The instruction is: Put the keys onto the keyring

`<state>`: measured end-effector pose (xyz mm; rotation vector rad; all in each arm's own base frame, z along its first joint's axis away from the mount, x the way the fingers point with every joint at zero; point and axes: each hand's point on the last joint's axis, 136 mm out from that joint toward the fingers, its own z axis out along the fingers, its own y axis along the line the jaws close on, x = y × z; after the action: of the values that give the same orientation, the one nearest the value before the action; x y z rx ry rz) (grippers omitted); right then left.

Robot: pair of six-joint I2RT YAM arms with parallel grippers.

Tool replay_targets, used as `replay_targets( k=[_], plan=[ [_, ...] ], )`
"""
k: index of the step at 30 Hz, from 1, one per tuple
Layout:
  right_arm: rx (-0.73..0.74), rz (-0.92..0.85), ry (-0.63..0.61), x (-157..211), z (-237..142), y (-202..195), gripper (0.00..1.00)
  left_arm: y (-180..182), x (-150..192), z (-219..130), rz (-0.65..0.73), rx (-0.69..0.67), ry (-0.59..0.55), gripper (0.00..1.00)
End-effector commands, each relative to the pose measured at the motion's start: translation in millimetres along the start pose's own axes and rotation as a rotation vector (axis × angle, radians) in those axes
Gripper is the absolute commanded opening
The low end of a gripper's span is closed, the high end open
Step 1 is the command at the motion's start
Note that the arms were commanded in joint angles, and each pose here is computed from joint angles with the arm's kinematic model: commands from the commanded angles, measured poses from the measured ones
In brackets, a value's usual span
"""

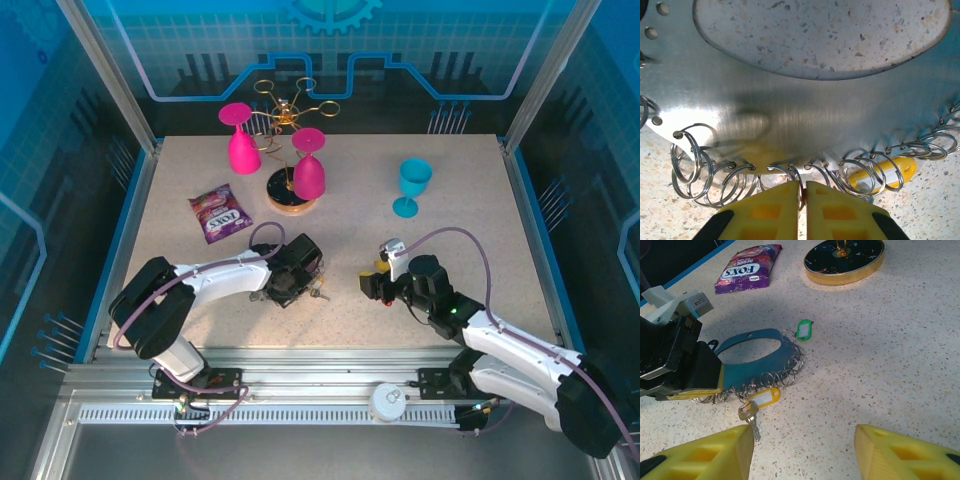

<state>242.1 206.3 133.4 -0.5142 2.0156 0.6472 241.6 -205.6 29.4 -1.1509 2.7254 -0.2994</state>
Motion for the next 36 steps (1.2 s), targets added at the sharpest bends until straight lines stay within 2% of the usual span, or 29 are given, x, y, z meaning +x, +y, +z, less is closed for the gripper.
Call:
replay_targets(
  k=[1,10,18,23,28,31,36],
  plan=[
    [0.006,-0.002,-0.007,-1.8,-3.0,1.2,0.56,9.6,0.7,5.3,-0.016,-0.039,0.009,0.13],
    [0.013,0.0,-0.012,-2.2,-5.2,0.1,0.56,16.7,1.1,8.4,0.002,-0.075,0.01,0.16],
    [0.017,-0.002,-0.019,-4.2,-7.6,-0.3,0.56,17.3,-1.3,5.1,0.014,-0.084,0.0,0.06],
    [0.016,-0.003,-0.026,-6.5,-9.5,0.3,0.56,6.7,-8.4,-12.5,0.06,-0.055,-0.034,0.02],
    [0.009,-0.017,-0.043,-11.0,-11.9,2.0,0.57,-23.7,-8.3,-46.2,0.156,0.063,-0.031,0.0],
    [-0.001,-0.062,-0.066,-17.3,-14.8,4.8,0.59,-52.8,-2.0,-74.7,0.207,0.2,0.0,0.0],
    [-0.096,-0.241,-0.177,-43.7,-26.1,27.4,0.59,-86.7,4.1,-119.7,0.213,0.37,0.035,0.0]
  ],
)
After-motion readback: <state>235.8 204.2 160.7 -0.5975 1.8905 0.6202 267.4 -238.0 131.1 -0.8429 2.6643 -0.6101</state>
